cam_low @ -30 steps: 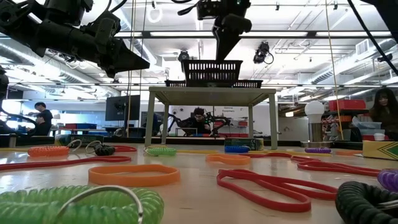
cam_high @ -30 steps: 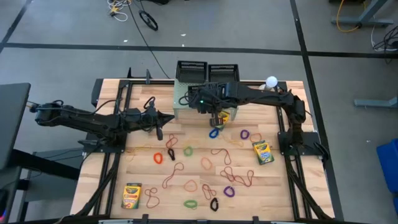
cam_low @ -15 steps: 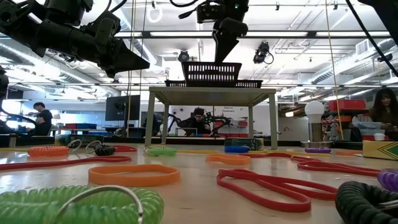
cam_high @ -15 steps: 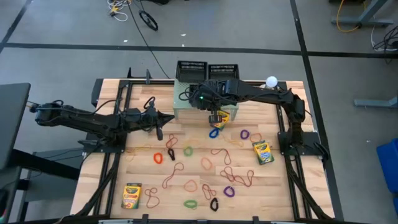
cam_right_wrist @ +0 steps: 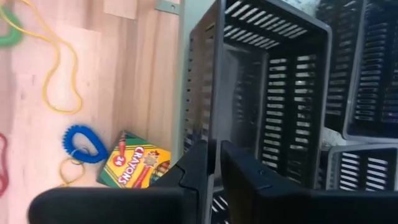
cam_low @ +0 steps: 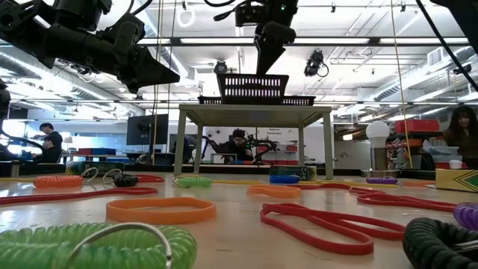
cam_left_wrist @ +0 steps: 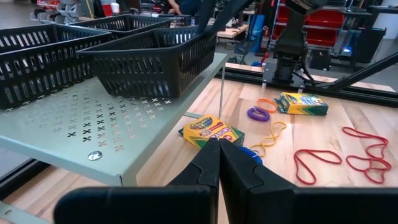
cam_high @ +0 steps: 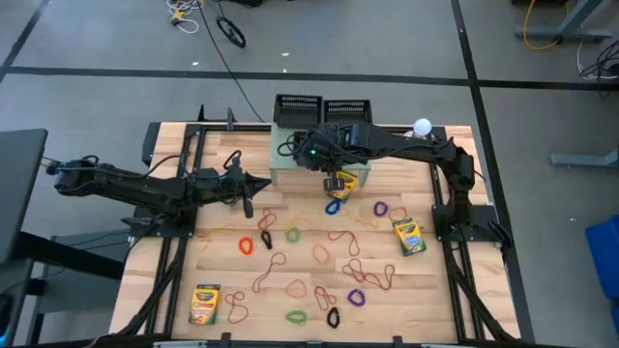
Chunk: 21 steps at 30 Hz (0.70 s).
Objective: Pick & Place Office Desk Supplies
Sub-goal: Put the black bin on the shelf
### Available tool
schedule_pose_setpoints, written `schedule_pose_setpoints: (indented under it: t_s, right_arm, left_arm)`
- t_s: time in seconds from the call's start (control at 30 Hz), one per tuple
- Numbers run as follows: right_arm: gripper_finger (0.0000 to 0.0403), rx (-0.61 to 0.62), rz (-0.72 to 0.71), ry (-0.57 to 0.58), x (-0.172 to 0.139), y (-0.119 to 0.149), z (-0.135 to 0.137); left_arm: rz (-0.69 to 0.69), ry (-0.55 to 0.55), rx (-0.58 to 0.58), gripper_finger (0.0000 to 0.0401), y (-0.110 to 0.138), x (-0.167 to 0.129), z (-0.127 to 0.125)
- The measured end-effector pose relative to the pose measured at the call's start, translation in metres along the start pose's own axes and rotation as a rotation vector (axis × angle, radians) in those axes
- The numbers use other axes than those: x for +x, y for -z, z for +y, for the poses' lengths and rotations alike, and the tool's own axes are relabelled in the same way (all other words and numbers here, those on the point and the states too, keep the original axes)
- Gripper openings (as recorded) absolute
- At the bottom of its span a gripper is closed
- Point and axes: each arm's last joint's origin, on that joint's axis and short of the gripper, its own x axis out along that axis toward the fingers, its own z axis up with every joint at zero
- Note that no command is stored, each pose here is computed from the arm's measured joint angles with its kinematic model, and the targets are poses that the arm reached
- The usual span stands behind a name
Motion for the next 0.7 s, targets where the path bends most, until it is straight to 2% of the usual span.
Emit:
schedule_pose_setpoints:
  t_s: [0.33, 0.7]
  right_arm:
    - [0.0091, 0.006, 0.003, 0.005, 0.0004, 0.0005, -0.0013]
    - [0.0094, 0.034, -0.033, 0.024, 0.0011, -0.0025, -0.0052]
  left_arm:
    - [0.0, 0.001, 0.0, 0.0007, 0.0, 0.0, -0.0002]
    - [0.0, 0.001, 0.0, 0.0007, 0.0, 0.0, -0.0002]
